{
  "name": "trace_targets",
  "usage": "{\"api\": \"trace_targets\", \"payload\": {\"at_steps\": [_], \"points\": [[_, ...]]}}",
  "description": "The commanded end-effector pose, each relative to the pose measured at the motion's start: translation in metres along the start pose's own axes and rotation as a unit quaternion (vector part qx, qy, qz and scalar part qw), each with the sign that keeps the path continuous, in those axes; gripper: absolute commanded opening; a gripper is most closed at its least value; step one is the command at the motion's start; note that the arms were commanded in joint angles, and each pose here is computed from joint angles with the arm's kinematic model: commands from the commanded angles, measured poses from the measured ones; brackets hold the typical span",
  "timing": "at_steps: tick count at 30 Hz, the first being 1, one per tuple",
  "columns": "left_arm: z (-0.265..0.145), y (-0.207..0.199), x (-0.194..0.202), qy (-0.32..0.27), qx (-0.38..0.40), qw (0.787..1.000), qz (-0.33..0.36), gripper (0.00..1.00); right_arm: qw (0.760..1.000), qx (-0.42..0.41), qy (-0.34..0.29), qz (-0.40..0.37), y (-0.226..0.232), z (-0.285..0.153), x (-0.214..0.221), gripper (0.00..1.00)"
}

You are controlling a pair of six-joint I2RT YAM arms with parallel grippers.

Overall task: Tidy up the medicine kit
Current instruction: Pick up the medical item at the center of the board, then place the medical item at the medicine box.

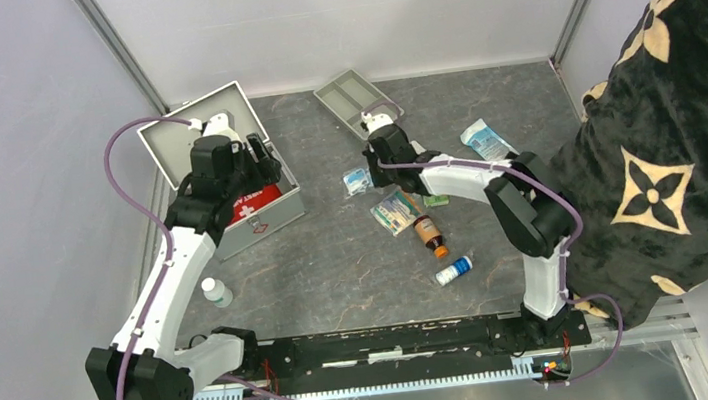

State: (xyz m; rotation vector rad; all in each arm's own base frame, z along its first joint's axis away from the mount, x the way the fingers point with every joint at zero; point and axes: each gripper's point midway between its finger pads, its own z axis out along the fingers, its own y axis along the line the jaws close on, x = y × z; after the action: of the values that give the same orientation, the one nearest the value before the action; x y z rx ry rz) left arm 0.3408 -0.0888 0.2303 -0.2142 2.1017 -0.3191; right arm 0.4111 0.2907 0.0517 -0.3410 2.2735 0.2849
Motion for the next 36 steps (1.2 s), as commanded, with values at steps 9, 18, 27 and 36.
{"api": "trace_targets", "payload": {"at_steps": [9,18,27,36], "points": [[-0.044,-0.008,-0.062,-0.088,-0.006,0.996,-0.024,0.74,0.966,-0.167,-0.194,0.022,0.075,-0.093,-0.15,0.0],[-0.09,0.013,-0.092,-0.164,-0.062,0.983,-0.055,0.74,0.919,-0.316,-0.235,0.009,0.187,-0.137,-0.195,0.0],[-0.112,0.028,-0.096,-0.185,-0.095,0.976,-0.061,0.75,0.898,-0.392,-0.199,0.003,0.281,-0.097,-0.173,0.22],[-0.111,0.029,-0.092,-0.18,-0.095,0.977,-0.057,0.77,0.909,-0.338,-0.242,-0.02,0.243,-0.105,-0.196,0.4]]}}
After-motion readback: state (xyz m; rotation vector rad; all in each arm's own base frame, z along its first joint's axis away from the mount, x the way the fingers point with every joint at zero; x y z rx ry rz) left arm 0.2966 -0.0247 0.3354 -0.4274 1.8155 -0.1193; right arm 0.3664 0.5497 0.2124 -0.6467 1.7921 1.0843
